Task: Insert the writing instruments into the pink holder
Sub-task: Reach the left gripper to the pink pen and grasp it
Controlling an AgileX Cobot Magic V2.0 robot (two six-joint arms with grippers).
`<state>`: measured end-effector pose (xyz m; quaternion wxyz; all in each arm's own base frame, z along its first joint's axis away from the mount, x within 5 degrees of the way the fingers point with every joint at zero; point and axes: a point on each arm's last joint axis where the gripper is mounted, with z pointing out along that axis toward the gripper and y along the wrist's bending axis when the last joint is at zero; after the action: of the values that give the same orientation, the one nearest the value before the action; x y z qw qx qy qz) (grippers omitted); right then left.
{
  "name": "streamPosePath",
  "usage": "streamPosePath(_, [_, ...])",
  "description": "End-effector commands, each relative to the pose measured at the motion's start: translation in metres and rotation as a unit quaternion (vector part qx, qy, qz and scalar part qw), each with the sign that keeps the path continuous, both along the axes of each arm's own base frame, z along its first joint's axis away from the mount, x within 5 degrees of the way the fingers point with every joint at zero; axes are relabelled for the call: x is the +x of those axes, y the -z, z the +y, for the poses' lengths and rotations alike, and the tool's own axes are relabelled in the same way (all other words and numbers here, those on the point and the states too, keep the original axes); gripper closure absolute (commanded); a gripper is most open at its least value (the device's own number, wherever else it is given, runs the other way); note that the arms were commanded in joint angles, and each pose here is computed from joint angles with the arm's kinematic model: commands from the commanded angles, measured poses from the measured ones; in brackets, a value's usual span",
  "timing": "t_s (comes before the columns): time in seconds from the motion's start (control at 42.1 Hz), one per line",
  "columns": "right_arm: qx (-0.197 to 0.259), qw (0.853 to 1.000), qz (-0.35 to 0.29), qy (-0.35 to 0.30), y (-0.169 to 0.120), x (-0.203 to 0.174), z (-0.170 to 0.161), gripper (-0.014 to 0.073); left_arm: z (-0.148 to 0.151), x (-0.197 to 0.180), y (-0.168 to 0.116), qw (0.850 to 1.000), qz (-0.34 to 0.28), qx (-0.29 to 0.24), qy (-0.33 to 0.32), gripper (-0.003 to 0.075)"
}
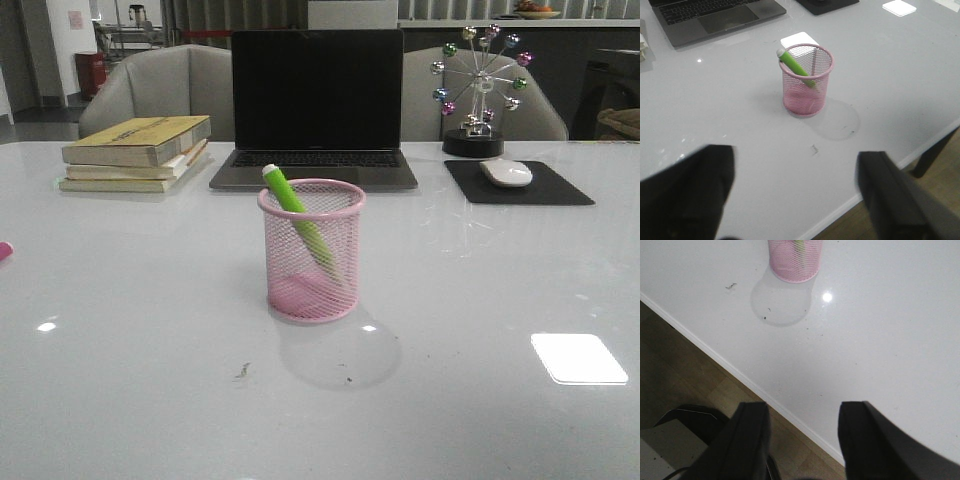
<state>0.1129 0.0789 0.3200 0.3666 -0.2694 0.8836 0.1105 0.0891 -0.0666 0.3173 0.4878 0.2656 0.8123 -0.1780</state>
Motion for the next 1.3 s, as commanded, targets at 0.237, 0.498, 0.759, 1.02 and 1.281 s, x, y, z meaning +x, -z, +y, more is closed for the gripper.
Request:
streamPosePath(0.237, [0.015, 0.999, -0.035, 0.002, -0.012, 0.003, 0.0, 0.0161, -0.001, 0.057, -0.012, 0.99, 0.085, 0.069, -0.091, 0.0194])
streamPosePath(0.498, [0.015, 0.999, -0.035, 0.002, -0.012, 0.003, 0.0, 0.0161, 0.032, 0.146, 0.012, 0.947, 0.216, 0.101, -0.216, 0.0194])
streamPosePath(0.759, [0.015, 0.999, -0.035, 0.002, -0.012, 0.003, 0.0, 0.0161, 0.062, 0.227, 0.051, 0.911, 0.297, 0.091, -0.27, 0.0194])
streamPosePath(1.02, [0.015, 0.999, -0.035, 0.002, -0.012, 0.003, 0.0, 0.0161, 0.068, 0.292, 0.089, 0.9, 0.326, 0.106, -0.27, 0.0194])
streamPosePath(1.281, [0.015, 0.999, -0.035, 0.002, -0.012, 0.003, 0.0, 0.0161, 0.07, 0.33, 0.107, 0.898, 0.328, 0.115, -0.268, 0.0194])
